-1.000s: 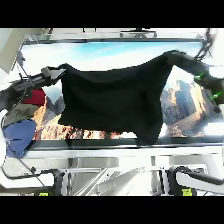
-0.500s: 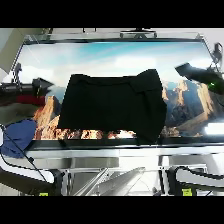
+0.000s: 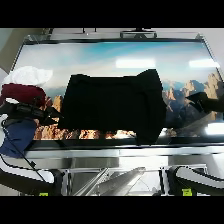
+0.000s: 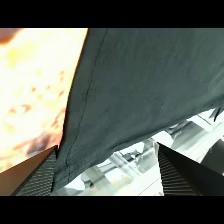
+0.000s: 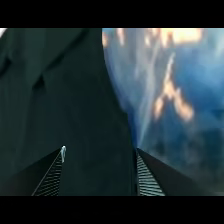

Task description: Fold the shirts.

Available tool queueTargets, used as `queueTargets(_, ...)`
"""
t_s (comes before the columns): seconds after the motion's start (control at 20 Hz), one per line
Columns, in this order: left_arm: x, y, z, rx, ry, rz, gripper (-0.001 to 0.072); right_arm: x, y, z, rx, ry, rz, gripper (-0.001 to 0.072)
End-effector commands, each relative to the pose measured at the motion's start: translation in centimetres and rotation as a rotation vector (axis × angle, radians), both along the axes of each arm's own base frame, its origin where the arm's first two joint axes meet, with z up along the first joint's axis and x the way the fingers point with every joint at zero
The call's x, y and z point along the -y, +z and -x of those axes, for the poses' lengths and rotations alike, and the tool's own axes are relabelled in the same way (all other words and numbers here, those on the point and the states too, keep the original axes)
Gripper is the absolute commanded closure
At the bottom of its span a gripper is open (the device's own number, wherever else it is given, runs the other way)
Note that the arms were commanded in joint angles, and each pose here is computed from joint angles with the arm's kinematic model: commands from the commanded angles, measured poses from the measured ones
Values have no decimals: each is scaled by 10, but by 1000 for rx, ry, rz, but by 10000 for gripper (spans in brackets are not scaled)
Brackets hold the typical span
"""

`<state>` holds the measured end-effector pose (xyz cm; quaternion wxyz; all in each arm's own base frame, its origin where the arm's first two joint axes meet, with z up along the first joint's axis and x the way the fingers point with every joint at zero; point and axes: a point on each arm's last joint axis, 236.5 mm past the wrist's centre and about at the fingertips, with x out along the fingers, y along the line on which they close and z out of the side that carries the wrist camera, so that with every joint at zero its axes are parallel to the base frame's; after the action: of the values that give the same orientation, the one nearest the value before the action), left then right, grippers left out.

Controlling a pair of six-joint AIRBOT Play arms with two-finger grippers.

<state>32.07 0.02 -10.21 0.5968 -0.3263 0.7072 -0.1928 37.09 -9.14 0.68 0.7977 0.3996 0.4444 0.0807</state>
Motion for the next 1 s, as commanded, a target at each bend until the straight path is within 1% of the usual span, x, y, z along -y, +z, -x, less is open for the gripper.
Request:
queueTargets(0.0,-14,-18,-1,12,-8,-94,19,-11,-7,19,-29,43,-46,208)
queueTargets(0.05,-11,-15,-4,17,-4,-82,19,-14,-7,21,-29,57,-51,207)
queueTargets(0.15,9,-9,-6,42,-13,-9,20,-18,-9,26,-38,90,-48,207)
queueTargets(0.2,25,-5,-6,64,-20,49,57,-20,-17,32,-65,109,-31,208)
queueTargets(0.25,42,-2,-7,94,-39,101,212,-24,-26,39,-99,131,-16,207)
queueTargets(0.3,56,1,-7,122,-63,135,392,-28,-38,47,-138,146,-3,208)
queueTargets(0.35,62,1,-8,135,-87,140,529,-32,-50,52,-167,151,9,207)
queueTargets(0.4,66,3,-10,148,-108,136,604,-36,-62,57,-192,154,19,207)
queueTargets(0.45,68,6,-15,163,-121,132,654,-42,-74,63,-217,156,23,207)
queueTargets(0.5,68,11,-20,178,-133,131,676,-50,-83,69,-239,161,7,208)
queueTargets(0.75,66,21,-27,183,-132,133,676,-100,-119,96,-383,249,-92,208)
queueTargets(0.9,67,22,-27,183,-132,136,676,-129,-128,101,-420,339,-107,209)
queueTargets(0.95,66,23,-26,179,-133,143,676,-137,-128,100,-416,354,-111,248)
